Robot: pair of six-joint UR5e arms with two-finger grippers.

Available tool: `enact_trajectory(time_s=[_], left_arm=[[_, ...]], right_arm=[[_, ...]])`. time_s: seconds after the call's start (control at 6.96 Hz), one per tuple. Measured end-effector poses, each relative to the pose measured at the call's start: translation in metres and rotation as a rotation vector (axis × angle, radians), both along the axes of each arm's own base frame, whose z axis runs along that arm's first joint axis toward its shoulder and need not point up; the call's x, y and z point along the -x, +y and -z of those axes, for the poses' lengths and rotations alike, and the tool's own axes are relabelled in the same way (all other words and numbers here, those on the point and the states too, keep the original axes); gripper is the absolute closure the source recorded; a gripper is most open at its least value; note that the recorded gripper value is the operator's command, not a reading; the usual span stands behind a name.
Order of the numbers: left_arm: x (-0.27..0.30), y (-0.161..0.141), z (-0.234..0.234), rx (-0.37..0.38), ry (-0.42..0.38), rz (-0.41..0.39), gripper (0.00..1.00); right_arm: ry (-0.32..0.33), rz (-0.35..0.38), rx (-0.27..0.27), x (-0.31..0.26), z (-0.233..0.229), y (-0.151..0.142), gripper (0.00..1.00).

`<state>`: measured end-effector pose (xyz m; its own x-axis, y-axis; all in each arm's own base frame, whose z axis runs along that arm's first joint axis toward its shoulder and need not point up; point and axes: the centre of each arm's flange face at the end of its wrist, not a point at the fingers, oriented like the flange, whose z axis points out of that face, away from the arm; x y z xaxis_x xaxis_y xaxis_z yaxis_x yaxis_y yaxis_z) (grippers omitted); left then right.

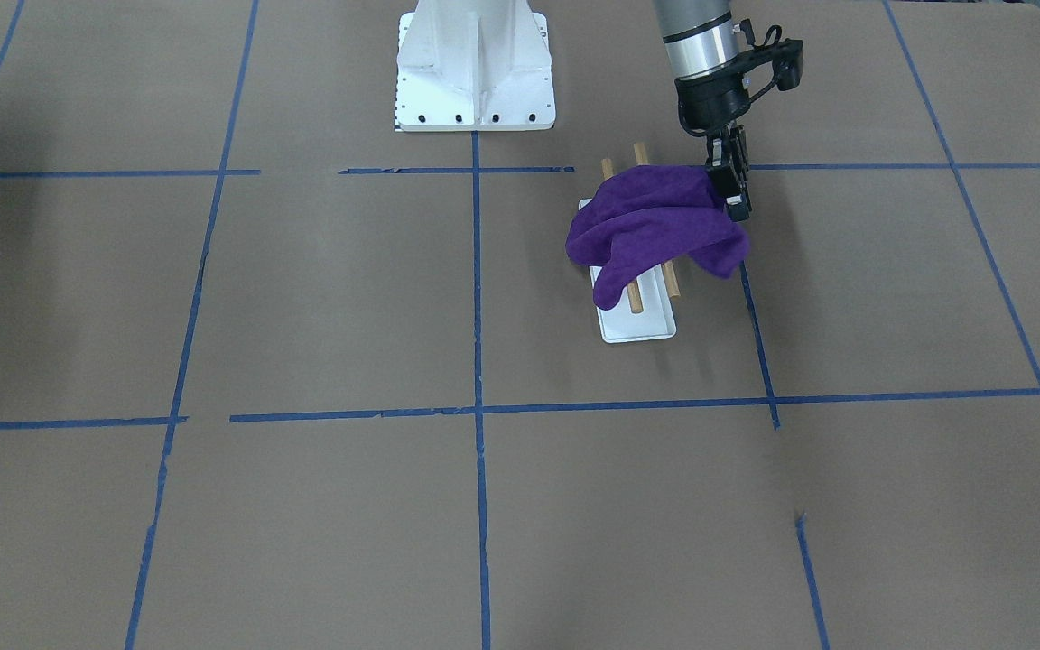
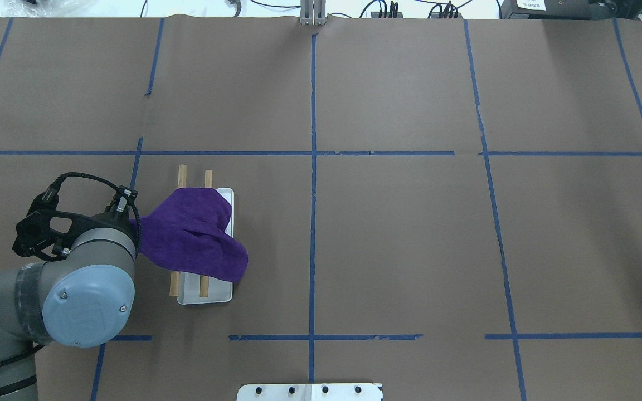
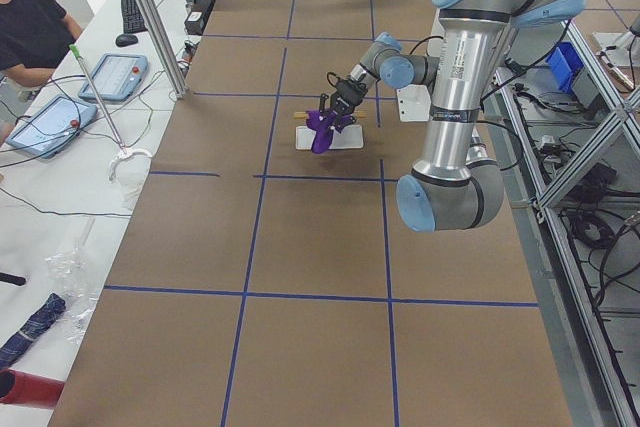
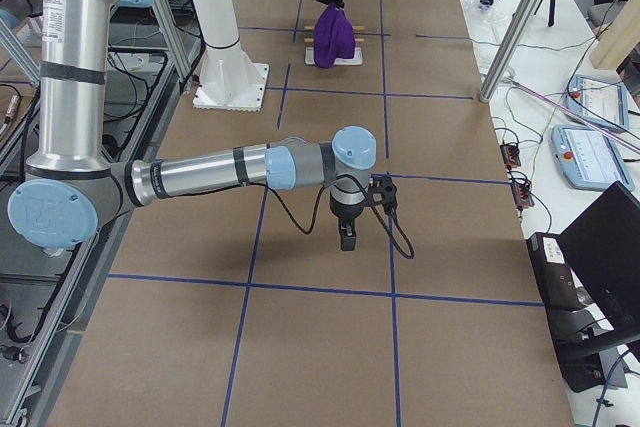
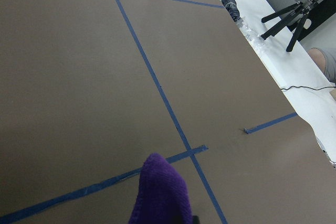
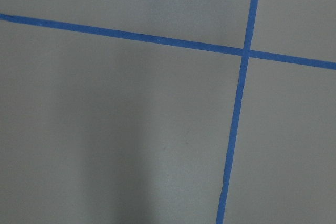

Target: Hang towel on rack

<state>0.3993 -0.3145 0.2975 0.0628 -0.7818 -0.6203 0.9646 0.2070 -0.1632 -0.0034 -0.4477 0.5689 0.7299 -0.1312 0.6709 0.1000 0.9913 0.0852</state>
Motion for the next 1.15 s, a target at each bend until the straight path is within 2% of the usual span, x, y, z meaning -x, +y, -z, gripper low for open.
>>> enact_trajectory(time_s=[0.43, 0.86, 1.15], left_arm=[[0.007, -0.011, 0.009, 0.024, -0.083, -0.256, 0.00], [0.053, -0.071, 0.023, 0.013, -0.083, -0.546, 0.00], [0.083, -0.109, 0.017, -0.029, -0.116, -0.753, 0.00]], right_arm=[[-0.005, -0.003, -0.030, 0.000, 0.001, -0.003, 0.00], [-0.009, -0.002, -0.061, 0.001, 0.003, -0.008, 0.00], [-0.004, -0.013, -0.031, -0.003, -0.010, -0.007, 0.00]])
